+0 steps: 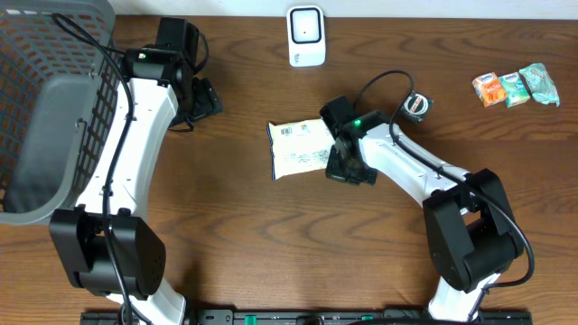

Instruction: Scan the item barcode

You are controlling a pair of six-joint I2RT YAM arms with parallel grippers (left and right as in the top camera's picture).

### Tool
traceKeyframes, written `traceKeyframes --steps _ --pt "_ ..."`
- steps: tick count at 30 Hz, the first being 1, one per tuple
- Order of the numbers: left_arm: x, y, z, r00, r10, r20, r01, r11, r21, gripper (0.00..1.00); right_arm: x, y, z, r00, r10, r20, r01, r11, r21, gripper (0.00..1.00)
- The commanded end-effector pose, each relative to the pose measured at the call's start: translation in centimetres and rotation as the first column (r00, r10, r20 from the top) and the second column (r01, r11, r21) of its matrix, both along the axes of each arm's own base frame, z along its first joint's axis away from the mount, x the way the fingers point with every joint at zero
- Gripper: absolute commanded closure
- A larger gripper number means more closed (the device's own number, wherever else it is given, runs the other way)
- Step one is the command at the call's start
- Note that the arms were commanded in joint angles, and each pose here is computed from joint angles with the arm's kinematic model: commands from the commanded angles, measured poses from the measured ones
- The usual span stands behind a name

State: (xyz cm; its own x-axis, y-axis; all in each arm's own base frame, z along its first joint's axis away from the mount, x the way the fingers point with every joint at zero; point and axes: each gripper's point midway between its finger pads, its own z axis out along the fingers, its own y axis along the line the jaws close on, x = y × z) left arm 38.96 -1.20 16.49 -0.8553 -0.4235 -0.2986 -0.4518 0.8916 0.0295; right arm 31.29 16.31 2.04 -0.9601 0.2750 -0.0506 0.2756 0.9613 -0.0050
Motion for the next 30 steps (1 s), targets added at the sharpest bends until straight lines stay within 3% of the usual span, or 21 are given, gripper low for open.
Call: traceKeyframes --steps 1,8,13,18,23,30 --pt "0.0 0.3 0.3 1.000 -0.010 0.003 0.010 1.000 0.016 0.02 2.0 0.4 -0.9 0.995 -0.015 0.099 0.014 1.000 0.009 0.96" --pt "0.0 0.3 0.3 1.000 -0.010 0.003 0.010 1.000 0.016 0.03 2.8 0.5 -2.2 0.992 -0.023 0.120 0.021 1.000 0.017 0.94" --pt "0.0 0.3 0.3 1.000 -0.010 0.003 0.010 1.000 0.016 0.03 1.4 -0.4 -3.1 0.998 -0.027 0.049 0.028 1.000 -0.010 0.97" --pt "0.0 0.3 0.3 1.000 -0.010 0.003 0.010 1.000 0.016 0.02 2.3 -1.2 -3.0 0.996 -0.045 0.079 0.047 0.998 -0.031 0.99" --pt "0.0 0.3 0.3 1.000 -0.010 0.003 0.010 1.000 0.016 0.02 6.5 -3.6 -2.2 0.966 -0.082 0.246 0.106 0.991 -0.083 0.94" --pt "0.0 0.3 0.3 1.000 -0.010 0.003 0.010 1.000 0.016 0.02 15.9 -2.7 1.7 0.829 -0.019 0.559 -0.027 0.997 0.075 0.90"
